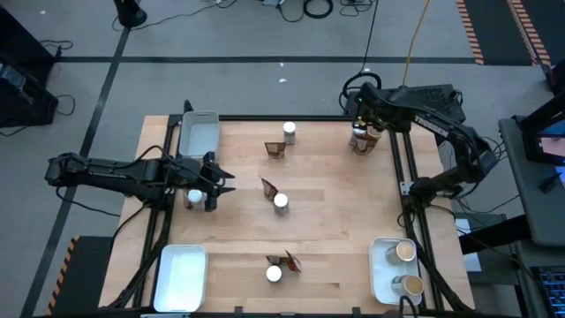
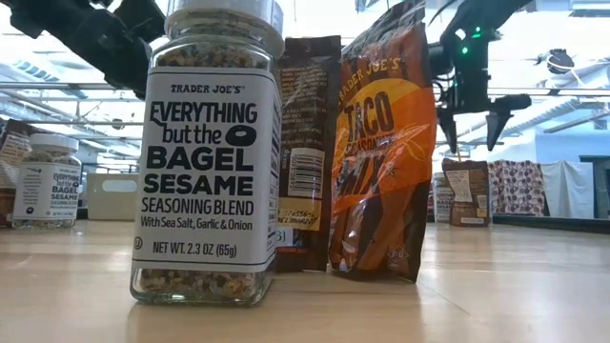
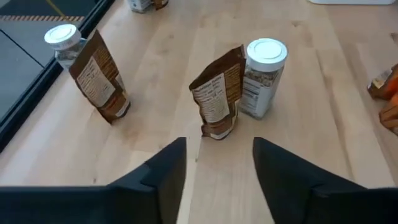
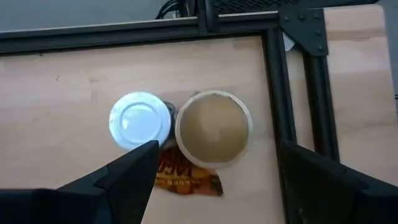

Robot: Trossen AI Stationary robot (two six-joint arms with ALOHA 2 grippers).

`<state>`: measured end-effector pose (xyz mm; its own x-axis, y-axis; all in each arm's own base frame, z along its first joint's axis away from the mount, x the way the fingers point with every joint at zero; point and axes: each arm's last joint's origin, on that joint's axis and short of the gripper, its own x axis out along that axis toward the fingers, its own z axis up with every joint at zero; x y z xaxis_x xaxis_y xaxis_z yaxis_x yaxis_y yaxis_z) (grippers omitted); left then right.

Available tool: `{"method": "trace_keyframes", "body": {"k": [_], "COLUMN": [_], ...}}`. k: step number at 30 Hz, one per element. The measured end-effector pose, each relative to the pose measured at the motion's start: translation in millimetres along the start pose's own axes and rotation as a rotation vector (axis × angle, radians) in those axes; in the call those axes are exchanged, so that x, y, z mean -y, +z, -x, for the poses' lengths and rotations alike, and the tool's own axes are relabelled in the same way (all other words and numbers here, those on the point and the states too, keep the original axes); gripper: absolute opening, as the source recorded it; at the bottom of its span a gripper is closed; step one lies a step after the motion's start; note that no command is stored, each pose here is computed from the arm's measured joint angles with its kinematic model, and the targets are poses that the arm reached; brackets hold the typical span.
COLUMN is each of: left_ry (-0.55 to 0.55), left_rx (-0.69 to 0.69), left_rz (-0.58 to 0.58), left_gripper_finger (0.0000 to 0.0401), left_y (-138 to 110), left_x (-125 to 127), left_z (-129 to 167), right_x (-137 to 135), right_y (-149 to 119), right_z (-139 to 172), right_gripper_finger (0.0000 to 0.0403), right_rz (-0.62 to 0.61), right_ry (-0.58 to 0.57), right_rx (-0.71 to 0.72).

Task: Sort spices by type
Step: Put the brown seasoning bottle into the bottom right white bin

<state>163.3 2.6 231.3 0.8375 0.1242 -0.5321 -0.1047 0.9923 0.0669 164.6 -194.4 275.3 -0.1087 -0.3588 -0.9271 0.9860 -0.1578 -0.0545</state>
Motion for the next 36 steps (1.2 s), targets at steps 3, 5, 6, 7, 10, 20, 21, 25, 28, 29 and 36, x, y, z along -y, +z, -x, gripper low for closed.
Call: {"method": "trace_keyframes", "body": {"k": [3,5,6,7,10,20,21,25,28,29,36], "left_ry": [-0.019,-0.042,-0.052,-0.055,-0.056,-0.059,-0.059,-0.059,-0.059,-0.059,-0.059], "left_rx": [0.020,0.025,0.026,0.027,0.026,0.026,0.026,0.026,0.026,0.025,0.023], "left_rz": [-0.004,-0.005,-0.005,-0.006,-0.006,-0.006,-0.006,-0.006,-0.006,-0.006,-0.006], "left_gripper_finger": [0.0217,0.0228,0.0232,0.0235,0.0238,0.0238,0.0238,0.0238,0.0238,0.0238,0.0238], "left_y": [2,2,3,3,3,3,3,3,2,2,2], "left_x": [1,1,2,2,2,2,2,2,2,2,2], "left_z": [0,0,0,0,0,0,0,0,0,0,0], "right_x": [-2,-4,-4,-5,-7,1,1,3,6,7,13], "right_y": [4,6,7,8,10,18,18,14,8,6,-6], "right_z": [-9,-14,-16,-19,-24,-33,-33,-41,-51,-54,-73], "right_gripper_finger": [0.0313,0.0313,0.0313,0.0313,0.0313,0.0313,0.0313,0.0313,0.0313,0.0313,0.0313], "right_rz": [-0.020,-0.024,-0.027,-0.028,-0.031,-0.046,-0.046,-0.045,-0.033,-0.030,-0.030], "right_ry": [0.015,0.006,0.001,-0.002,-0.015,-0.053,-0.052,-0.052,-0.063,-0.064,-0.051], "right_rx": [-0.009,-0.017,-0.018,-0.020,-0.029,-0.050,-0.051,-0.075,-0.098,-0.099,-0.164]}}
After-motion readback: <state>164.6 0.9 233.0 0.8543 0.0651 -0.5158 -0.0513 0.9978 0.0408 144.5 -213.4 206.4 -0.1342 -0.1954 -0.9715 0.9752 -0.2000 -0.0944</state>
